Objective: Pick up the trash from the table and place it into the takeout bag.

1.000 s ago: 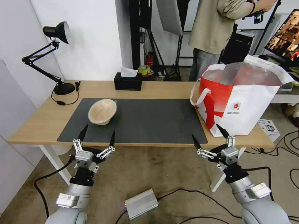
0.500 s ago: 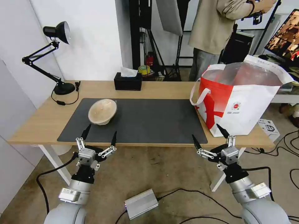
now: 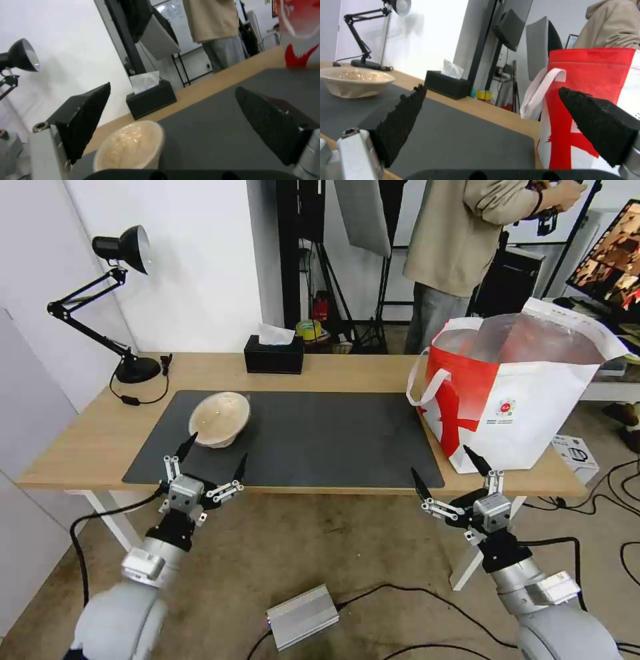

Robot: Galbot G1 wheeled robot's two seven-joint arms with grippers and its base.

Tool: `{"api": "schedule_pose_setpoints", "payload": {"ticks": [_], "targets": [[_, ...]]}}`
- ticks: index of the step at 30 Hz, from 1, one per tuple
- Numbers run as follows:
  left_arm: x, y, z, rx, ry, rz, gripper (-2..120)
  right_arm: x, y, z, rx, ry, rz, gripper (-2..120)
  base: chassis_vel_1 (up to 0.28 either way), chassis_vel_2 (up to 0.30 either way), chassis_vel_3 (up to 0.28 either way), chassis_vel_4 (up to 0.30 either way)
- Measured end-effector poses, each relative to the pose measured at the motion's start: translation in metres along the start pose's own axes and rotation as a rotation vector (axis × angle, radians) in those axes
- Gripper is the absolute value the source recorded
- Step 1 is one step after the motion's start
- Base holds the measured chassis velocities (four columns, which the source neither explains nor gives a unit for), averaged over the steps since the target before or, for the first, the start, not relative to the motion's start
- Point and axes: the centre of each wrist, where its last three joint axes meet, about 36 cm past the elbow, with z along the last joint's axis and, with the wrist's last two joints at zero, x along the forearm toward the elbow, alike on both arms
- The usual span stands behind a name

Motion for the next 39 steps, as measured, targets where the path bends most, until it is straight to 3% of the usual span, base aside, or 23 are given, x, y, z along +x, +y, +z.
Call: {"api": "schedule_pose_setpoints", "payload": {"ticks": [4,18,27,39], "targets": [[-0.012,0.018,0.002,-0.051,0.031,0.023,100,0.0,0.0,0.0,0.0,0.0,0.0,100,0.0,0.0,0.0,0.0],[-0.042,0.056,0.004,-0.159,0.089,0.098,100,0.0,0.0,0.0,0.0,0.0,0.0,100,0.0,0.0,0.0,0.0],[-0.055,0.07,0.002,-0.203,0.123,0.164,100,0.0,0.0,0.0,0.0,0.001,0.0,100,0.0,0.0,0.0,0.0],[-0.074,0.073,0.006,-0.218,0.134,0.2,100,0.0,0.0,0.0,0.0,0.001,0.0,100,0.0,0.0,0.0,0.0]]}}
